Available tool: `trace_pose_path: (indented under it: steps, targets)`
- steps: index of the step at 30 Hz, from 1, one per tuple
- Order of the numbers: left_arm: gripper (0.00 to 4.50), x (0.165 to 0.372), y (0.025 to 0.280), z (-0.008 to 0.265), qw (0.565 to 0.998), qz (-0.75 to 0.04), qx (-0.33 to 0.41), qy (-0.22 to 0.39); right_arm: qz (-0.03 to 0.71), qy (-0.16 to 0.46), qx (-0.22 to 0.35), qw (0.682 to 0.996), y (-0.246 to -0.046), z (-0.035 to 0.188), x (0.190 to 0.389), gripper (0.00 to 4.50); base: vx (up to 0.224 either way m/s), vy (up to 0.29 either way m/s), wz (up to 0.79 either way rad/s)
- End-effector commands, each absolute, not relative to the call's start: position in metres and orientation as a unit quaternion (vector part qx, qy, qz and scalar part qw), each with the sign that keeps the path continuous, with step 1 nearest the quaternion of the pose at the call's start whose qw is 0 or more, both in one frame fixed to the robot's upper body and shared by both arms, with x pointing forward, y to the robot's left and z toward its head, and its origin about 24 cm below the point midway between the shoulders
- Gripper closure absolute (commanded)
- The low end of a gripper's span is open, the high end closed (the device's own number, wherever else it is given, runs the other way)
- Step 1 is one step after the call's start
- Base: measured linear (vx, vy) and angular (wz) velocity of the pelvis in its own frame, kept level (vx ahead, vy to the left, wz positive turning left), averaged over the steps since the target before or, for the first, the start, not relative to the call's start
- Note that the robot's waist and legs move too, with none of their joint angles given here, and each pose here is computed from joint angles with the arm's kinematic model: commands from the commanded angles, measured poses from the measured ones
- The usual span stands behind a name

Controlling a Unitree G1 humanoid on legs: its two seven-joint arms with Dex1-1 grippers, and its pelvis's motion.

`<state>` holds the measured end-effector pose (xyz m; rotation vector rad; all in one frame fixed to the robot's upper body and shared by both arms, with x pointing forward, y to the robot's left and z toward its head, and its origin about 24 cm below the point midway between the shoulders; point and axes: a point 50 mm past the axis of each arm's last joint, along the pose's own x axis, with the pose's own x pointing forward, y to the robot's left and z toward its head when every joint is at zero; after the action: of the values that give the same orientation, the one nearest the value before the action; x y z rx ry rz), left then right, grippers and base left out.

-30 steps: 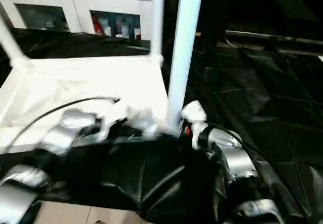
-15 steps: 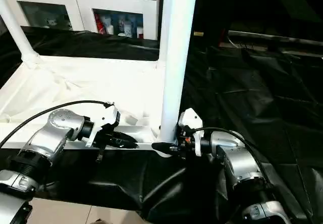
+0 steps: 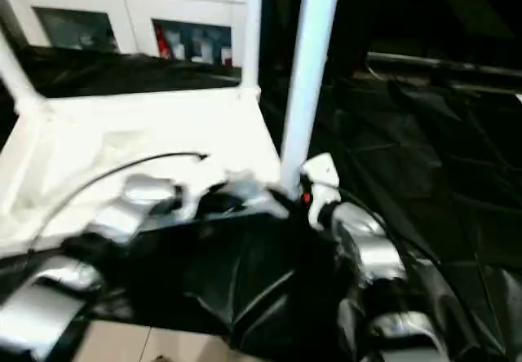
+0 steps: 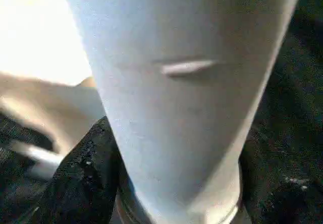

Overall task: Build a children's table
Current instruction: Rotate leg to tighten

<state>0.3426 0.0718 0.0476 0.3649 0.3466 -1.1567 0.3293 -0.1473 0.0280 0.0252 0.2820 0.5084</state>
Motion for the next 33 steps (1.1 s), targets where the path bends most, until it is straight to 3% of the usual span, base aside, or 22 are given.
trace_pose_path:
  steps: [1,6,8,11,12,14,15,19,24,27,31,33]
  targets:
    - [4.50,0.350,0.060,0.055,0.849,-0.494,0.130,0.133,0.249,0.189,0.013,0.950,-0.134,0.007,0.320,1.78,0.000,0.000,0.00]
    - [4.50,0.347,0.047,0.056,0.839,-0.516,0.125,0.123,0.267,0.179,0.023,0.947,-0.117,0.009,0.321,1.78,0.000,0.000,0.00]
    - [4.50,0.343,0.050,0.056,0.822,-0.543,0.128,0.115,0.296,0.161,0.029,0.941,-0.116,0.015,0.320,1.22,0.000,0.000,0.00]
    - [4.50,0.338,0.060,0.055,0.798,-0.577,0.129,0.111,0.329,0.150,0.016,0.932,-0.123,0.020,0.318,0.99,0.000,0.000,0.00]
    - [4.50,0.334,0.066,0.055,0.784,-0.596,0.133,0.111,0.358,0.144,0.005,0.923,-0.127,0.023,0.316,0.73,0.000,0.000,0.00]
    - [4.50,0.334,0.067,0.055,0.781,-0.600,0.134,0.111,0.365,0.143,0.003,0.920,-0.127,0.024,0.315,0.73,0.000,0.000,0.00]
    - [4.50,0.329,0.077,0.055,0.762,-0.623,0.137,0.115,0.406,0.138,-0.023,0.903,-0.135,0.027,0.311,0.73,0.000,0.000,0.00]
    - [4.50,0.322,0.094,0.058,0.732,-0.659,0.126,0.121,0.455,0.135,-0.056,0.878,-0.148,0.031,0.304,0.73,0.000,0.000,0.00]
    - [4.50,0.317,0.103,0.061,0.713,-0.679,0.117,0.129,0.481,0.131,-0.051,0.865,-0.155,0.036,0.301,0.73,0.000,0.000,0.00]
    - [4.50,0.308,0.125,0.060,0.685,-0.701,0.108,0.167,0.520,0.137,-0.061,0.841,-0.164,0.038,0.293,0.73,0.000,0.000,0.00]
    - [4.50,0.307,0.130,0.061,0.683,-0.702,0.108,0.172,0.529,0.140,-0.059,0.835,-0.165,0.037,0.291,0.73,0.000,0.000,0.00]
    - [4.50,0.307,0.131,0.061,0.684,-0.701,0.108,0.172,0.531,0.138,-0.054,0.834,-0.165,0.038,0.291,0.98,0.000,0.000,0.00]
